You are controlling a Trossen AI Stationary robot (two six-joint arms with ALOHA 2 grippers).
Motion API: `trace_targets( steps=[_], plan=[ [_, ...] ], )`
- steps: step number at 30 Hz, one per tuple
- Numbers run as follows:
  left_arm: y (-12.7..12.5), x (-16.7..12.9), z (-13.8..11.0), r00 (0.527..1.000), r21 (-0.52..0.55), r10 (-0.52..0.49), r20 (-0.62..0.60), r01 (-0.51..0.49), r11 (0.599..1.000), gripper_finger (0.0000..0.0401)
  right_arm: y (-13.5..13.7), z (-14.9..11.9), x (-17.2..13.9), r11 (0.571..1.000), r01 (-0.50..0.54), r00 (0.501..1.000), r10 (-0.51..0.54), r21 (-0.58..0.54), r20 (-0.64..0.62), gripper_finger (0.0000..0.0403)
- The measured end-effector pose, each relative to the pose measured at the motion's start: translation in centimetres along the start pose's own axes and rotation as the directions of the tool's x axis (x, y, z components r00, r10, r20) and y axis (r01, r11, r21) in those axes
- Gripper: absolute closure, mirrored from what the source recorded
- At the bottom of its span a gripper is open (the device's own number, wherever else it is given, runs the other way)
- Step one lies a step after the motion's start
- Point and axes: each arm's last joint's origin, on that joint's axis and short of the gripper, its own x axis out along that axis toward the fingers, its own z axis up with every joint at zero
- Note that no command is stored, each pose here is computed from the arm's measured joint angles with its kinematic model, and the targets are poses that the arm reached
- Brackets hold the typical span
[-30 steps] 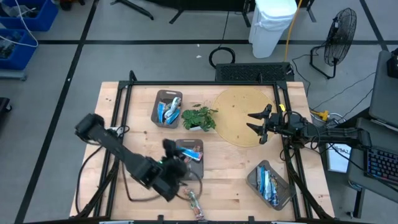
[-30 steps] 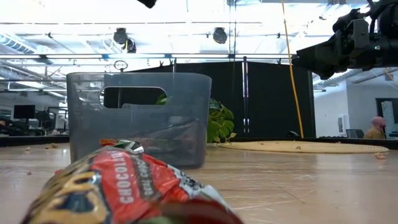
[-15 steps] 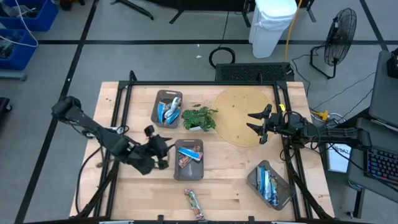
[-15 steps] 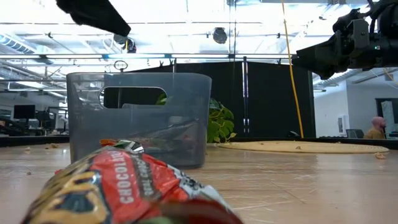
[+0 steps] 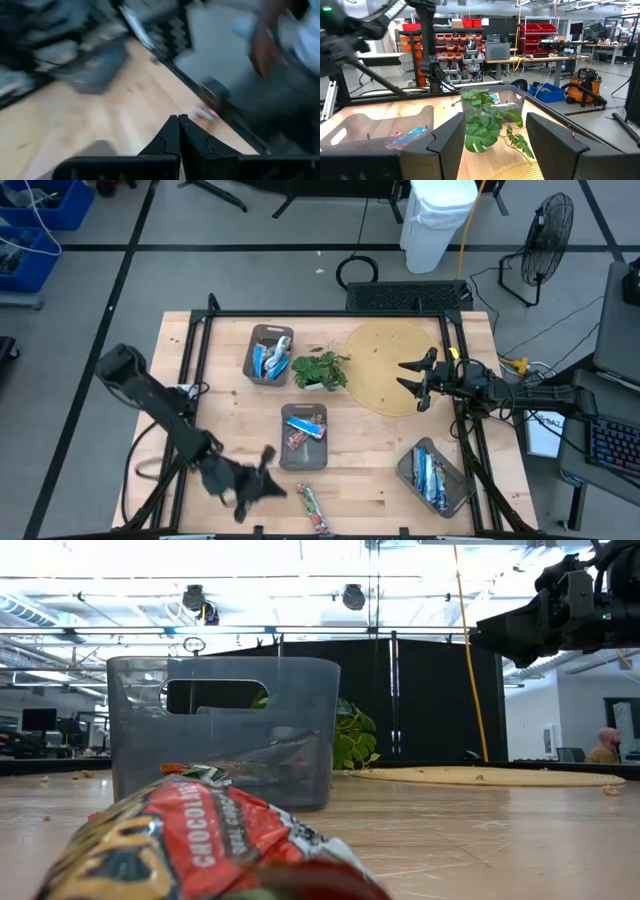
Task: Pick and place Granola Bars by type
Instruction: Put the red granola bar into the bottom left black bin
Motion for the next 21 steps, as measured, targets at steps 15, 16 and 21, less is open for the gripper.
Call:
trace_targets(
  steps=[15, 16, 21],
  plan=[
    [-1.0, 10.0, 0.5, 0.907, 0.068, -0.283, -0.311, 0.318, 0.946, 0.04, 0.0, 0.0, 0.0, 1.0, 0.0, 1.0, 0.0, 0.0, 0.0, 0.0202],
    [-0.7, 10.3, 0.0, 0.901, 0.056, -0.285, -0.325, 0.32, 0.946, 0.04, 0.0, 0.0, 0.0, 1.0, 0.0, 1.0, 0.0, 0.0, 0.0, 0.0202],
    [0.6, 11.8, -1.3, 0.894, 0.009, -0.295, -0.336, 0.316, 0.949, 0.04, 0.0, 0.0, 0.0, 1.0, 0.0, 1.0, 0.0, 0.0, 0.0, 0.0202]
  ],
)
